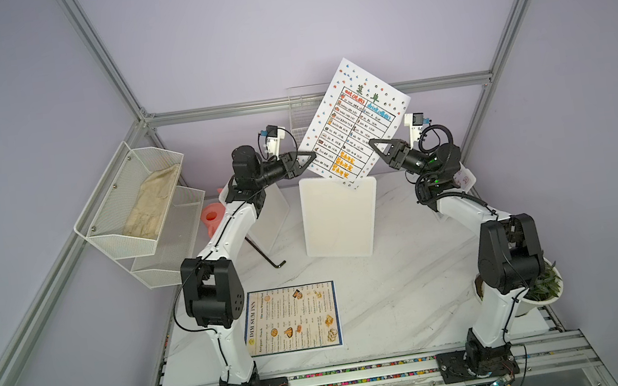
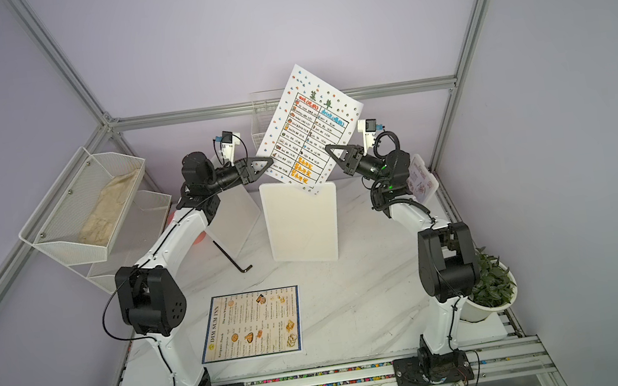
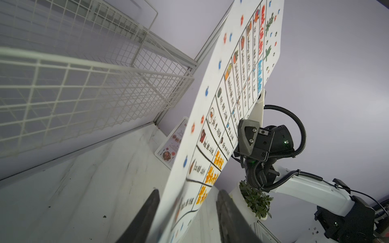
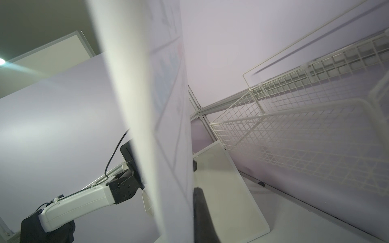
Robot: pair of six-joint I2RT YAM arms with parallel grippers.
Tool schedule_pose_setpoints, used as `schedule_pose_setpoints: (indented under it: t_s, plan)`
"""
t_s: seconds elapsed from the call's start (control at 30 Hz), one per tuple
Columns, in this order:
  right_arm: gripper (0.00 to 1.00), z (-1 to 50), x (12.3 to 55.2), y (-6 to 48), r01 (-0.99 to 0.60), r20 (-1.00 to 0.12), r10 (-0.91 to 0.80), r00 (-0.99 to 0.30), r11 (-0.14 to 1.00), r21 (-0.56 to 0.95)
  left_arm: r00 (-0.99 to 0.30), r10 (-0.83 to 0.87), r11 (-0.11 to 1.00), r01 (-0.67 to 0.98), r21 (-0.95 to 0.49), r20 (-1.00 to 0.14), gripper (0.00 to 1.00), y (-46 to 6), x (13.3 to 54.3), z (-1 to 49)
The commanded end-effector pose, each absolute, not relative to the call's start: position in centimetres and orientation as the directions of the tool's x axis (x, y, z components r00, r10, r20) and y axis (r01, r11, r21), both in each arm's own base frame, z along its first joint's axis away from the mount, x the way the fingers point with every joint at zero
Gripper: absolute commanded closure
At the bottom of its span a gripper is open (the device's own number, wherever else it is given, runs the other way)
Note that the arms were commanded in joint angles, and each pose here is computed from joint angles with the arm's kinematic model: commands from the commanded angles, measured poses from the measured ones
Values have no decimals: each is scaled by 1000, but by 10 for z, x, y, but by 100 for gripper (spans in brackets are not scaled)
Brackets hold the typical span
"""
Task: Insert the menus into the narrow rack
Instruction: Insert the menu into the narrow rack.
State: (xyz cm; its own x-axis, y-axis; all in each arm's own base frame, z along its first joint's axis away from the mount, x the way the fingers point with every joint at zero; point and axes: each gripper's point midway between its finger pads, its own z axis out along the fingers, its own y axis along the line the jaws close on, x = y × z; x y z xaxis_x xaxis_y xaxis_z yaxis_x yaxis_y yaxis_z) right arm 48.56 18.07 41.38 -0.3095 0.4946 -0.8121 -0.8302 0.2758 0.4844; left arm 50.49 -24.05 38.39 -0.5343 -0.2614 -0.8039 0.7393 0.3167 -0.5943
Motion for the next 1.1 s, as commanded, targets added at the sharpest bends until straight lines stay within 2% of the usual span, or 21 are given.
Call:
schedule_pose_setpoints:
  t_s: [0.0,1.07]
  plan:
    - [100,422,482,183,-852,-833,470,-294,267,451,-468,-243,292,800,-524,-850,56,-246,497,409]
    - [100,419,488,173,-827,-848,436,-302,322,460,-448,-215,267,828,-494,-867,58,-256,485,420]
